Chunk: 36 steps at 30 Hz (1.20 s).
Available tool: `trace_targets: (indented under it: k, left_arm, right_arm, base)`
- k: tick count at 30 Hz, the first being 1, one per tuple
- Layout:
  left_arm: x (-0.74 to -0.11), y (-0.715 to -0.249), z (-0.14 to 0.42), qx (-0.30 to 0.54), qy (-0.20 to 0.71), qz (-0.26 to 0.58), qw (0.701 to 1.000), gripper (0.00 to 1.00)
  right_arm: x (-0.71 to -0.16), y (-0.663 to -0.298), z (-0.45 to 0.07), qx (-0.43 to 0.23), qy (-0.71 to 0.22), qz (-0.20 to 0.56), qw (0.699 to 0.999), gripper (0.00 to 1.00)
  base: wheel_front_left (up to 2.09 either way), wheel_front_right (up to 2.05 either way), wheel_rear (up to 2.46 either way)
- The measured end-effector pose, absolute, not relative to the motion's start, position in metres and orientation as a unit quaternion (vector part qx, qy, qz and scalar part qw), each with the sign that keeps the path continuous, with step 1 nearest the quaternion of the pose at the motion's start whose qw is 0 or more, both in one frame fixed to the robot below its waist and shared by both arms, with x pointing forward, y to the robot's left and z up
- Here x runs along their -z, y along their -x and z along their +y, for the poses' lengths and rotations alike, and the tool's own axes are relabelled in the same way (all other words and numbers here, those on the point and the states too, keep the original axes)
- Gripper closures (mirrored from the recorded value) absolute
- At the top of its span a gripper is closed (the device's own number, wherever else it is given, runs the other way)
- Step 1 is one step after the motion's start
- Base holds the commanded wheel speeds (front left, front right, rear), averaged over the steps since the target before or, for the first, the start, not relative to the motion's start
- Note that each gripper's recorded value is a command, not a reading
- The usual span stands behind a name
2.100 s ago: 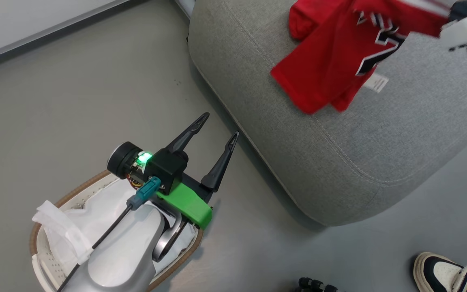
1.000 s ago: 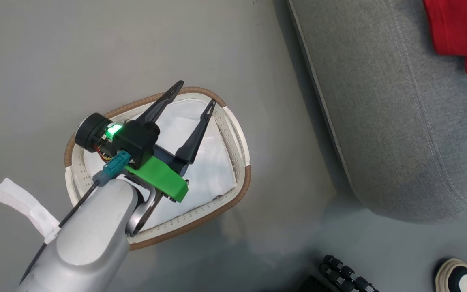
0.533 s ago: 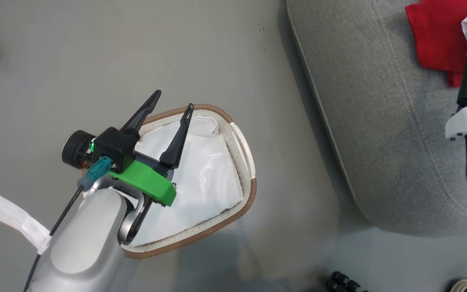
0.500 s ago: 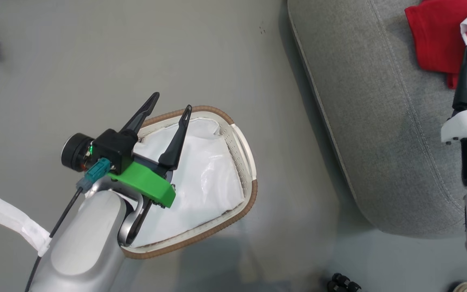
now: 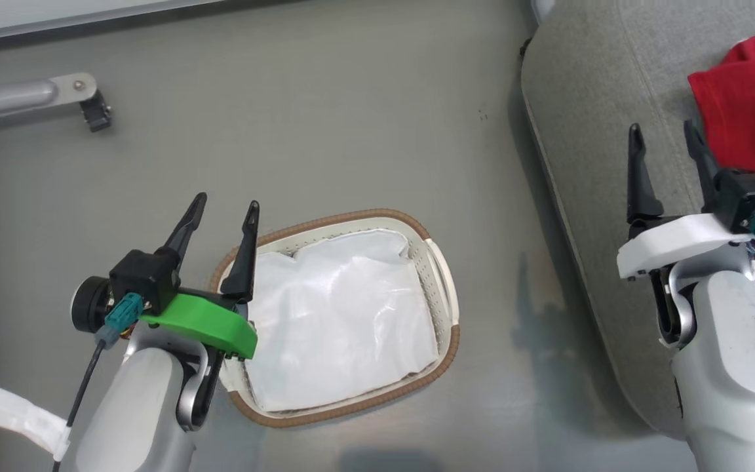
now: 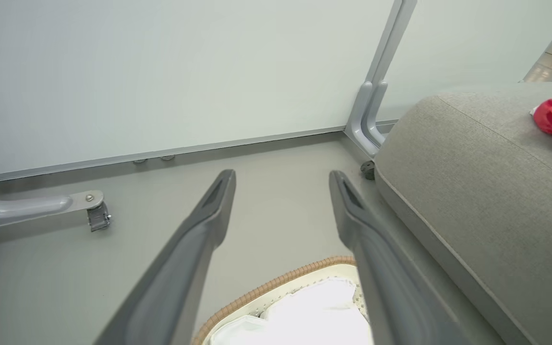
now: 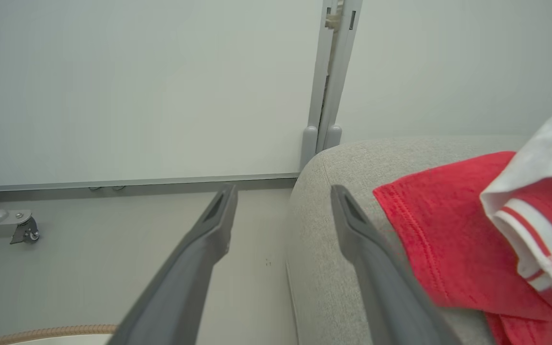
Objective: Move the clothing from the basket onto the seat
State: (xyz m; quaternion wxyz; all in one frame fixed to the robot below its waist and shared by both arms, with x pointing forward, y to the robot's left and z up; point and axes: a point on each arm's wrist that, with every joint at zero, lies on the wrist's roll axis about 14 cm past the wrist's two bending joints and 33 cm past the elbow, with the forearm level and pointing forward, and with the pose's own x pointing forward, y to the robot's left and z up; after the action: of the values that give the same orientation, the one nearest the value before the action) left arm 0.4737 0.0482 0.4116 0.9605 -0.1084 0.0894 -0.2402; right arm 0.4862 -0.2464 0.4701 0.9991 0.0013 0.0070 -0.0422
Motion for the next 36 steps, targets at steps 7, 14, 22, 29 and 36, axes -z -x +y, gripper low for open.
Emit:
trace_targets:
  k: [7,14,22,29,36]
  left_arm:
    - [-0.426,-0.463,0.106,0.155,0.089,0.074,0.981,0.00]
    - [-0.439,-0.449,0.155,0.081,0.078,0.059,0.992,0.00]
    - [-0.440,-0.422,0.171,0.048,0.078,0.061,0.994,0.00]
    - [-0.438,-0.393,0.176,0.030,0.096,0.066,0.993,0.00]
    - [-0.444,-0.375,0.181,0.017,0.105,0.057,0.993,0.00]
  right_arm:
    - [-0.480,-0.493,-0.193,-0.020,-0.028,-0.002,0.999,0.00]
    - [-0.488,-0.483,-0.156,-0.066,-0.043,-0.006,0.997,0.00]
    - [-0.484,-0.456,-0.144,-0.078,-0.071,0.006,0.994,0.00]
    - [-0.489,-0.431,-0.145,-0.074,-0.090,0.001,0.993,0.00]
    - [-0.493,-0.415,-0.144,-0.076,-0.096,-0.004,0.992,0.00]
  base:
    - [0.00,0.00,0.00]
    - [0.00,0.00,0.00]
    - [0.00,0.00,0.00]
    - [0.00,0.00,0.00]
    - [0.00,0.00,0.00]
